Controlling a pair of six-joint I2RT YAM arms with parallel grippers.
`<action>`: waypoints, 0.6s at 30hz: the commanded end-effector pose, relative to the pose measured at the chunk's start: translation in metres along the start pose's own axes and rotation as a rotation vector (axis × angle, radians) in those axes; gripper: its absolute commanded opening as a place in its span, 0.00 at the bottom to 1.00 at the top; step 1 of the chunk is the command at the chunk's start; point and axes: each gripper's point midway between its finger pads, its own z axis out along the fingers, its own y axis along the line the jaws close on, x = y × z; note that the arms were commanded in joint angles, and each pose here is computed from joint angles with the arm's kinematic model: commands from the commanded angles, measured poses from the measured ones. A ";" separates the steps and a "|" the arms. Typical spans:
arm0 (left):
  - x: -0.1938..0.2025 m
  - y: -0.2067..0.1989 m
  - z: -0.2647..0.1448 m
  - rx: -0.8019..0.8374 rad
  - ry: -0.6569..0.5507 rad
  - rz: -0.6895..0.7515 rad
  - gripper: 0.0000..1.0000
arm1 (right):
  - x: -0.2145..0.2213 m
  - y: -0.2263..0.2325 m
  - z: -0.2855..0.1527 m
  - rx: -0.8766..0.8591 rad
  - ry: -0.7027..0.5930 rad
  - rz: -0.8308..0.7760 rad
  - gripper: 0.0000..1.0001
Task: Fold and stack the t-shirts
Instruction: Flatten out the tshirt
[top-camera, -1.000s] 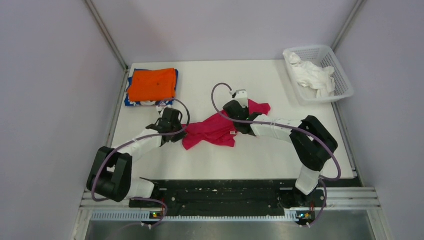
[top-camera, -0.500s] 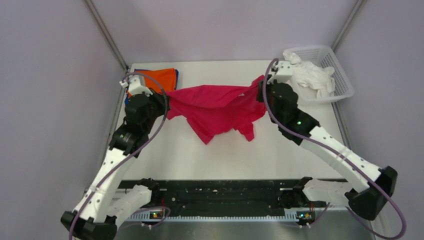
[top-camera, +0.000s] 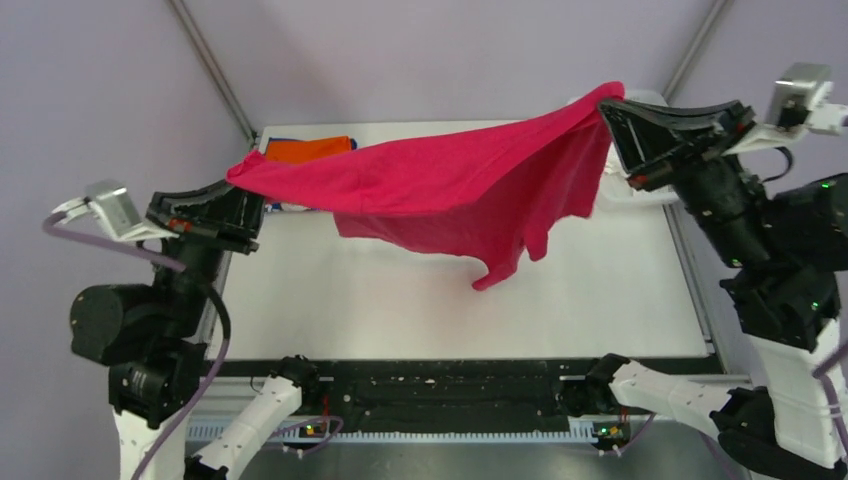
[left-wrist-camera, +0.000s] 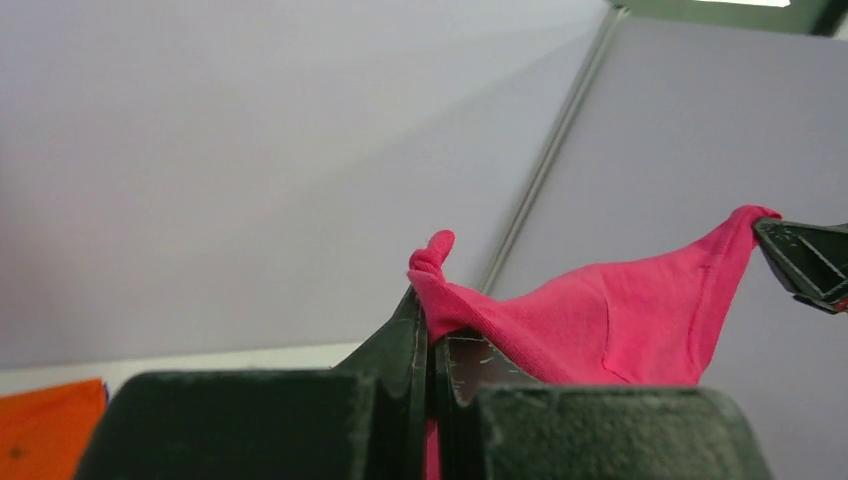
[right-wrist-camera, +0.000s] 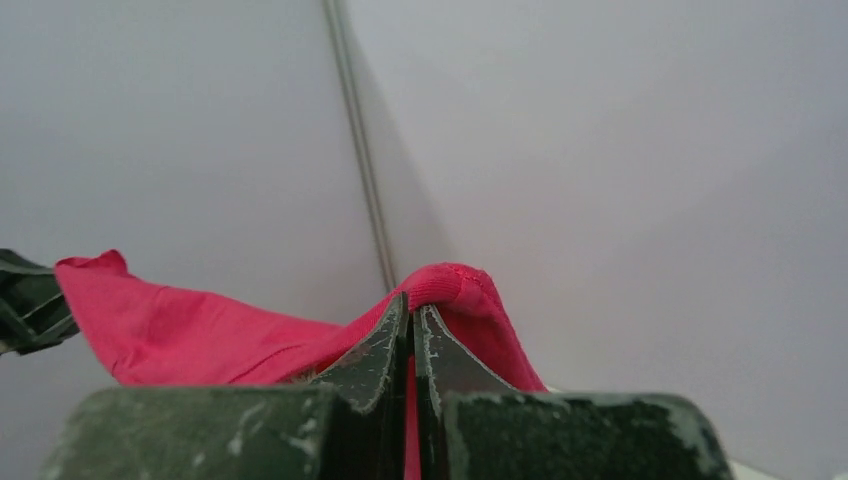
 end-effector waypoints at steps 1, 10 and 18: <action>-0.051 -0.056 -0.017 0.210 -0.080 0.039 0.00 | -0.031 0.040 -0.025 -0.222 0.002 -0.003 0.00; -0.062 -0.060 0.004 0.206 -0.079 0.050 0.00 | -0.056 0.018 -0.024 -0.094 -0.048 -0.063 0.00; 0.020 0.070 0.102 -0.287 0.034 0.146 0.00 | 0.025 -0.072 0.030 0.367 0.124 -0.250 0.00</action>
